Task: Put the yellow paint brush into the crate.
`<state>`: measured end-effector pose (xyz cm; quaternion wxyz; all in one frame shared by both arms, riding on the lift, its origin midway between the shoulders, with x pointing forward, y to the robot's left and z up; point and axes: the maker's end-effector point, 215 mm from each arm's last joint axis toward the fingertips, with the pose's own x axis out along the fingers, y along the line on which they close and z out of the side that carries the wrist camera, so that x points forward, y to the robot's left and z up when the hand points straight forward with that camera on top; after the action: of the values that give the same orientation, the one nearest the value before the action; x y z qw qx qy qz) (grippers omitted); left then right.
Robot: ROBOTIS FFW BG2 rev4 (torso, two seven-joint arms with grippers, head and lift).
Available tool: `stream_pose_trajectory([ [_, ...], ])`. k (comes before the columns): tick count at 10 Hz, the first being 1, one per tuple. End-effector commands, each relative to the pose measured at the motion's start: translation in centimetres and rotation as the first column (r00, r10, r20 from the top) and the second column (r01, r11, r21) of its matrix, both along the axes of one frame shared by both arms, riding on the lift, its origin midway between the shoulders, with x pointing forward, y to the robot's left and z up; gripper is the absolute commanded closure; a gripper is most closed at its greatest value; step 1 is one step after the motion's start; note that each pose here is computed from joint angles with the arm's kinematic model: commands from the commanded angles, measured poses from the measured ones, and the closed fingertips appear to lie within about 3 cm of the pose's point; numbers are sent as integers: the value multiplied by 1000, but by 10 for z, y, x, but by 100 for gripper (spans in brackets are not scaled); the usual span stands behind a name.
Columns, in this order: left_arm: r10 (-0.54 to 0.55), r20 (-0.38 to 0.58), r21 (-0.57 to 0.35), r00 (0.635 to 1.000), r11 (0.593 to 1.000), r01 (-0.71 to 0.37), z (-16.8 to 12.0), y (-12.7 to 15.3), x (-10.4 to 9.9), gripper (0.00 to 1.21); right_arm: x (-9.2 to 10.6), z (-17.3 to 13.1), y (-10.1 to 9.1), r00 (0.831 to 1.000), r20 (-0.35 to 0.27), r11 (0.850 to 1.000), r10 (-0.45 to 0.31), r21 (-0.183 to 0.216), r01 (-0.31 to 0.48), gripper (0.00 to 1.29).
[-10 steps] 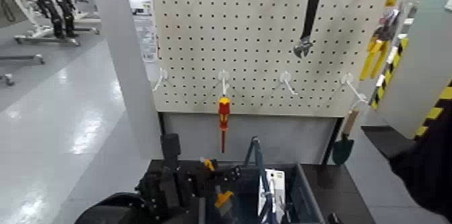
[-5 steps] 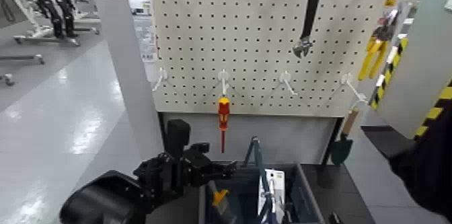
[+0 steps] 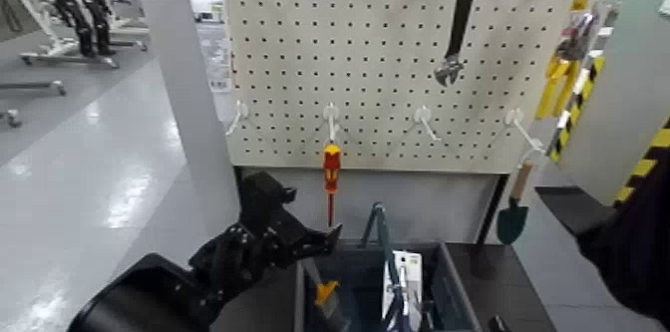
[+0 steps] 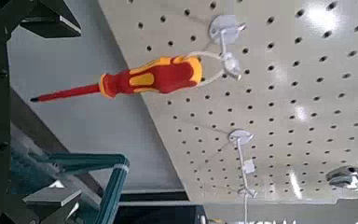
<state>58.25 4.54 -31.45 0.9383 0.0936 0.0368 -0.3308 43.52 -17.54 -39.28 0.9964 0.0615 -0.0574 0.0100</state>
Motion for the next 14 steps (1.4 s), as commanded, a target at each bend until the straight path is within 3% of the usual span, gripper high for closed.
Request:
stream_pose_trajectory([
  [1,90,114,-20,989,996,-89,9,26,-14,11,0,1,-2,1000,3,1000,-2,1,2,13],
  [5,299,101,-111,949,951,-288,-26,83,-45,11,-1,1,-2,1000,2,1000,-2,-2,2,13],
  [7,484,106,-190,869,867,-460,-35,119,-74,11,-2,2,-3,1000,4,1000,-4,0,4,13],
  [11,533,87,-171,842,840,-514,-52,144,-102,11,-2,3,-4,1000,6,1000,-7,-7,7,13],
  [14,531,73,-180,844,840,-512,-57,145,-108,11,-1,2,-5,1000,1,1000,-8,-17,8,13],
])
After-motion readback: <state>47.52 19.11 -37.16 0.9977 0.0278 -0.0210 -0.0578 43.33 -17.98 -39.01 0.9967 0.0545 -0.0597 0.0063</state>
